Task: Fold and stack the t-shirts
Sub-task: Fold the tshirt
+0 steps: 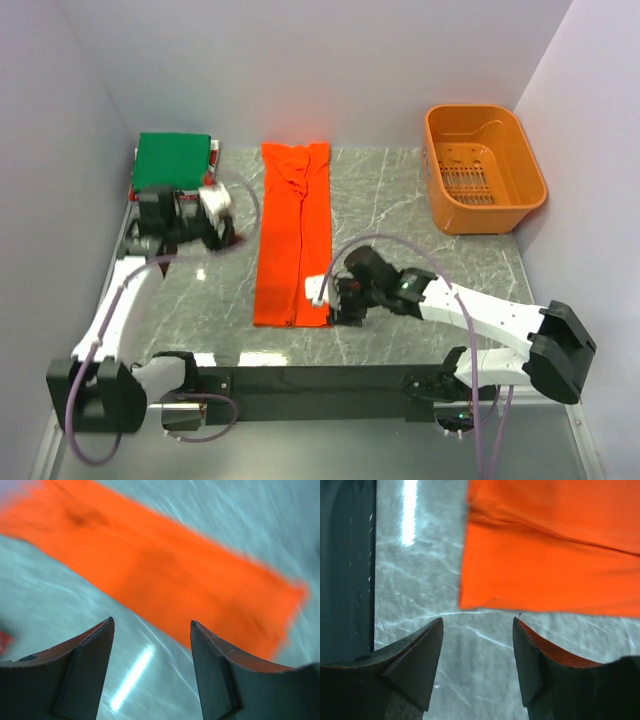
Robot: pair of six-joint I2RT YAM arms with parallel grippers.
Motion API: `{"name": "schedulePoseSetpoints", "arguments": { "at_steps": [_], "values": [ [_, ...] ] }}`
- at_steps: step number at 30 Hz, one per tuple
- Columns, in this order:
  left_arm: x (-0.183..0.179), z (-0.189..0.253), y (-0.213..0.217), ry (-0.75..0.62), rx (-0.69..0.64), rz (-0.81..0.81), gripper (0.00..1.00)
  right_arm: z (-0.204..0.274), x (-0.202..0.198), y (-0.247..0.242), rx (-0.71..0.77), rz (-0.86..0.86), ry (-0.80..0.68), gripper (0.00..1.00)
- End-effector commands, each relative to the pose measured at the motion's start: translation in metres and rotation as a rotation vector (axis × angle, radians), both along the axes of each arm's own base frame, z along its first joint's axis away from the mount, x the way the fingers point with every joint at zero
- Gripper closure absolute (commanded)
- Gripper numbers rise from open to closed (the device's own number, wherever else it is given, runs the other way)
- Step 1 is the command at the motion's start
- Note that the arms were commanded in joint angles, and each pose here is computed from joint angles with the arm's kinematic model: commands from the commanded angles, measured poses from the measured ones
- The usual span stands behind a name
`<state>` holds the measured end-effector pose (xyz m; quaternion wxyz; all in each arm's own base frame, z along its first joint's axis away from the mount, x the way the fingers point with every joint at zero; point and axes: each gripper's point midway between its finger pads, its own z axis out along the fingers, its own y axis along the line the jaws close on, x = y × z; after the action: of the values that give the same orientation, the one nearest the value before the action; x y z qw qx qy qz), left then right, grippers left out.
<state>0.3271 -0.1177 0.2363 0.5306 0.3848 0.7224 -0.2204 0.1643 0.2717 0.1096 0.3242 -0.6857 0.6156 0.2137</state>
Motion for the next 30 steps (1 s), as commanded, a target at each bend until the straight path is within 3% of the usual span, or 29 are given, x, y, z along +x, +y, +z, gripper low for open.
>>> {"name": "schedulePoseSetpoints", "arguments": {
  "at_steps": [1, 2, 3, 9, 19, 25, 26, 29, 30],
  "values": [
    [-0.083, -0.085, -0.005, 0.084, 0.154, -0.272, 0.33, -0.012, -0.001, 0.015, 0.005, 0.087, -0.124, 0.36],
    [-0.096, -0.086, -0.006, 0.046, 0.172, -0.298, 0.33, -0.027, -0.012, 0.014, -0.02, 0.12, -0.117, 0.37],
    [-0.118, -0.107, -0.007, 0.094, 0.18, -0.334, 0.34, -0.033, -0.017, 0.014, -0.028, 0.138, -0.121, 0.37],
    [-0.16, -0.144, -0.02, 0.031, 0.257, -0.45, 0.36, -0.061, -0.02, 0.024, -0.074, 0.177, -0.173, 0.39],
    [-0.172, -0.175, -0.017, -0.012, 0.377, -0.558, 0.37, -0.08, -0.009, 0.036, -0.197, 0.193, -0.136, 0.44],
    [-0.18, -0.182, -0.019, -0.074, 0.435, -0.682, 0.45, -0.094, -0.01, 0.028, -0.293, 0.199, -0.108, 0.68],
    [-0.179, -0.183, -0.021, -0.08, 0.439, -0.692, 0.47, -0.094, -0.01, 0.027, -0.298, 0.196, -0.105, 0.79],
    [-0.178, -0.186, -0.025, -0.086, 0.466, -0.731, 0.53, -0.091, -0.011, 0.024, -0.301, 0.174, -0.095, 0.98],
    [-0.173, -0.185, -0.026, -0.091, 0.472, -0.72, 0.56, -0.09, -0.011, 0.024, -0.296, 0.162, -0.092, 1.0]
  ]
}}
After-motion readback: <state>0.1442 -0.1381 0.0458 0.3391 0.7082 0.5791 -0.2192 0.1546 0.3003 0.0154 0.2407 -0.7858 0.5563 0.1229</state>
